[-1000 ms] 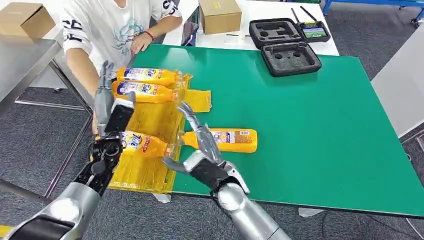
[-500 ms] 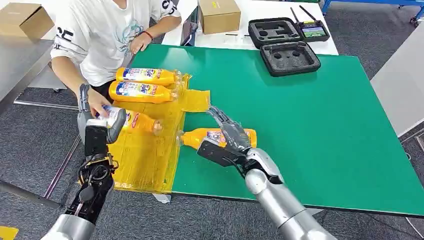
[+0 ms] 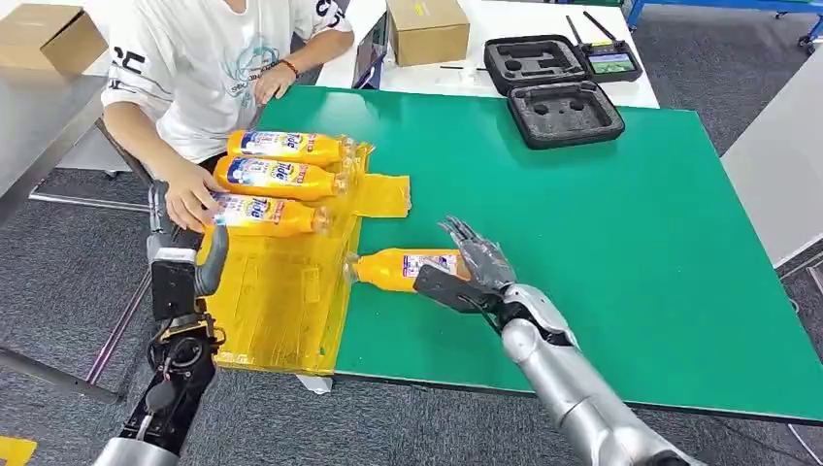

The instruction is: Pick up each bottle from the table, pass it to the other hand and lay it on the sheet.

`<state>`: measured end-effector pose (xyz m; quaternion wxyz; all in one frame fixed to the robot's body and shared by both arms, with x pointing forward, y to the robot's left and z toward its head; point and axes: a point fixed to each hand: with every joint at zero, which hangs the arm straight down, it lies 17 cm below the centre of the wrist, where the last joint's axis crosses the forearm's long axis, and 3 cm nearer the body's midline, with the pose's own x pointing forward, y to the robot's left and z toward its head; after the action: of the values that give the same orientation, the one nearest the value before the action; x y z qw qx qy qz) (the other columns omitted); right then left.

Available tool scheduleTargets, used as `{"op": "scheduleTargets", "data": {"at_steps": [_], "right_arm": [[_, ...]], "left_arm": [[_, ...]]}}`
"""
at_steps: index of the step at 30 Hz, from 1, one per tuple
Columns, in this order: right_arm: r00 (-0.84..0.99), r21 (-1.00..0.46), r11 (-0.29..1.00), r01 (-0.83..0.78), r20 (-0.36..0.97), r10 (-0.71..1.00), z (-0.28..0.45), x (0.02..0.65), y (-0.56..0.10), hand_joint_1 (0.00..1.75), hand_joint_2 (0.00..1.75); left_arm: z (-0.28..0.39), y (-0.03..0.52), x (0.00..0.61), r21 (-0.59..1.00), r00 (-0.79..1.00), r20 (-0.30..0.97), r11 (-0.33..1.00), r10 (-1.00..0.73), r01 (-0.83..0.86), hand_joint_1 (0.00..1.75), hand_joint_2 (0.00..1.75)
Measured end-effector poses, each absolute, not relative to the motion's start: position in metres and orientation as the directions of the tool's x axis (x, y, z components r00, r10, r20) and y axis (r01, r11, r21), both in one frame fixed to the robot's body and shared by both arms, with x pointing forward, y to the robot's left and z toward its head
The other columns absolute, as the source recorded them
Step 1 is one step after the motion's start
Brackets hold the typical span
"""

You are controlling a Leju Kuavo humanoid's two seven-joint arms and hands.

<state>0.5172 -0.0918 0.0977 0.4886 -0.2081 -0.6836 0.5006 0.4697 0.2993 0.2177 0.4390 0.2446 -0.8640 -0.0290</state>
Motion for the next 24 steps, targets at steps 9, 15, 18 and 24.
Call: {"op": "scheduleTargets", "data": {"at_steps": [9, 15, 18, 24], "right_arm": [[-0.388, -0.884, 0.379, -0.275, 0.462, 0.798, 0.070, 0.519, -0.103, 0.00, 1.75], [-0.343, -0.878, 0.353, -0.324, 0.456, 0.821, 0.053, 0.526, -0.114, 0.00, 1.75], [-0.326, -0.881, 0.337, -0.334, 0.443, 0.835, 0.049, 0.530, -0.120, 0.00, 1.75], [-0.288, -0.882, 0.299, -0.364, 0.412, 0.865, 0.037, 0.535, -0.134, 0.00, 1.75]], "left_arm": [[0.214, 0.301, 0.469, 0.259, -0.489, 0.755, 0.884, -0.436, -0.388, 0.00, 0.00], [0.210, 0.300, 0.470, 0.241, -0.484, 0.774, 0.897, -0.408, -0.371, 0.00, 0.00], [0.207, 0.301, 0.471, 0.235, -0.478, 0.783, 0.901, -0.398, -0.365, 0.00, 0.00], [0.204, 0.300, 0.472, 0.237, -0.469, 0.790, 0.902, -0.395, -0.361, 0.00, 0.00]]}}
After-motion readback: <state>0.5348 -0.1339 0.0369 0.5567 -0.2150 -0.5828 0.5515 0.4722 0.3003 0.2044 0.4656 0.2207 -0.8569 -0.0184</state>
